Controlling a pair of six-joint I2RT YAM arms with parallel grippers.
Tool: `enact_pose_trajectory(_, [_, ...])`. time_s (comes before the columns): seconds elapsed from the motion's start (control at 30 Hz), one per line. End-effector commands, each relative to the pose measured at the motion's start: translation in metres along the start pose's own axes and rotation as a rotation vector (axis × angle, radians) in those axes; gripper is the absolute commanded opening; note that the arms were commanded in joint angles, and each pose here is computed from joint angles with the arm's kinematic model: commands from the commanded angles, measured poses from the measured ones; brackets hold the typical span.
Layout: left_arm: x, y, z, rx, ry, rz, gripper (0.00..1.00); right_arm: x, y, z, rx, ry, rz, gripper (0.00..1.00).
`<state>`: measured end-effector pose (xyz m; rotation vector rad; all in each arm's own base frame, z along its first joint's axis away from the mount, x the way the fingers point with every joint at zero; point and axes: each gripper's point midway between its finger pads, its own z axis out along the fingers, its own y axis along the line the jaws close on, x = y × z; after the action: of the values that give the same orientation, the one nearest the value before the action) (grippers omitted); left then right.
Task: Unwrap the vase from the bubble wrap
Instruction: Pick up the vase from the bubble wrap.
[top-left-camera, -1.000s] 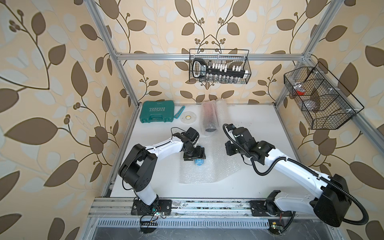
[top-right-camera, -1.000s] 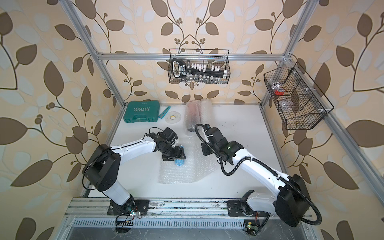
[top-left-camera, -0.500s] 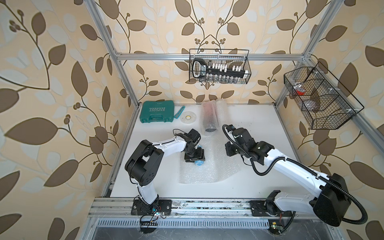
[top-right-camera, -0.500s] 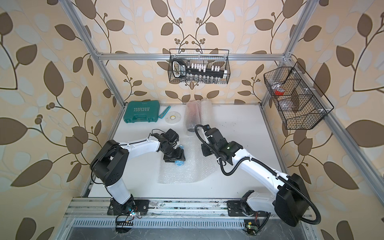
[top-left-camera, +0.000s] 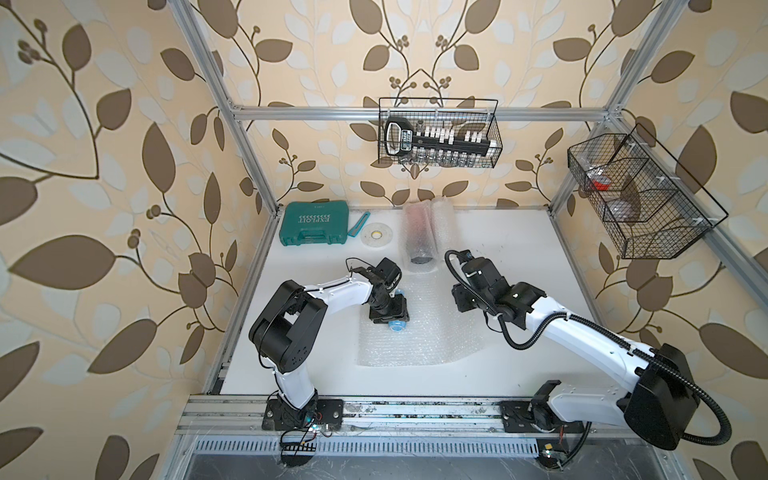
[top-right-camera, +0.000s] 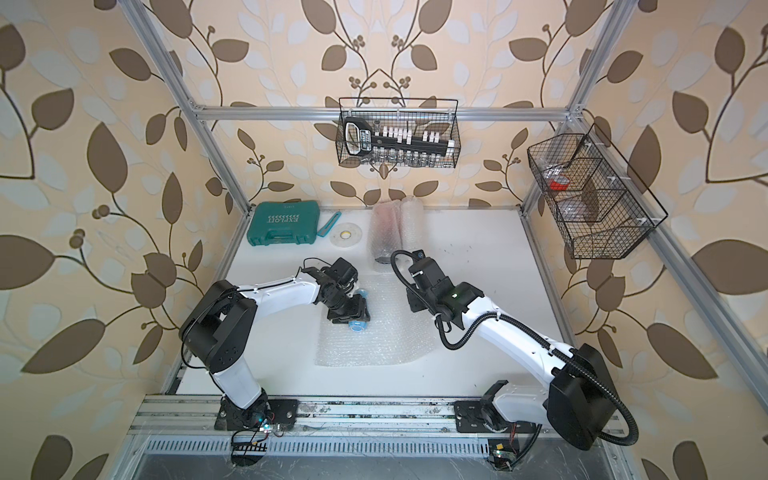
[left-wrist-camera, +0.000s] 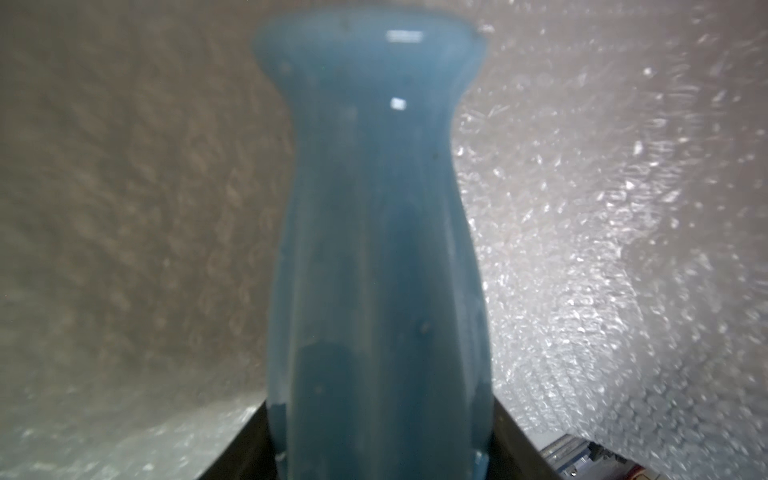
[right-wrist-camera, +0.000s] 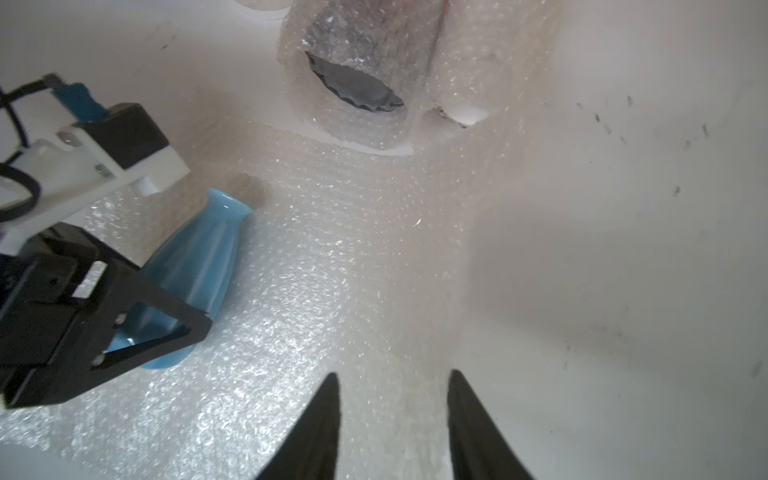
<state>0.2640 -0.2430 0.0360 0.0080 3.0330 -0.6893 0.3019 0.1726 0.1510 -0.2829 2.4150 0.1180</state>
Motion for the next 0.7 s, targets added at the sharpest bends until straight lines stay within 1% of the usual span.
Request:
enact_pose_trajectory(0.0, [-0.008,-0.008,-0.014,0.010,-0.082,0.069,0.54,0.010,-0.024,0.003,0.119,0.025,0.033,0.55])
enact_pose_trajectory(0.07, [-0.012,-0.011,-0.019,0.021,-0.116,0.100,0.53,0.011,-0.031,0.002,0.130,0.027,0.065,0.58])
enact_pose_trajectory(0.13, [-0.017,-0.016,-0.027,0.037,-0.160,0.137,0.53,0.009,-0.034,0.002,0.107,0.020,0.096,0.59])
enact_pose_trajectory(0.27, [-0.026,-0.030,-0.042,0.097,-0.265,0.241,0.52,0.000,-0.017,-0.006,-0.053,-0.037,0.130,0.61])
enact_pose_trajectory(0.33, [-0.030,-0.040,-0.050,0.144,-0.323,0.308,0.53,-0.005,-0.004,-0.012,-0.151,-0.068,0.139,0.62])
enact_pose_trajectory(0.43, [-0.033,-0.054,-0.062,0.211,-0.396,0.391,0.53,-0.012,0.009,-0.019,-0.264,-0.098,0.155,0.62])
enact_pose_trajectory(0.53, [-0.031,-0.070,-0.071,0.274,-0.422,0.474,0.53,-0.018,0.017,-0.026,-0.342,-0.114,0.170,0.62])
enact_pose_trajectory(0.6, [-0.033,-0.073,-0.074,0.286,-0.438,0.497,0.53,-0.021,0.023,-0.030,-0.398,-0.118,0.180,0.62])
enact_pose_trajectory(0.63, [-0.032,-0.081,-0.087,0.318,-0.472,0.530,0.53,-0.024,0.028,-0.033,-0.436,-0.126,0.182,0.62])
enact_pose_trajectory(0.67, [-0.030,-0.086,-0.089,0.339,-0.481,0.555,0.53,-0.026,0.032,-0.036,-0.471,-0.131,0.182,0.62])
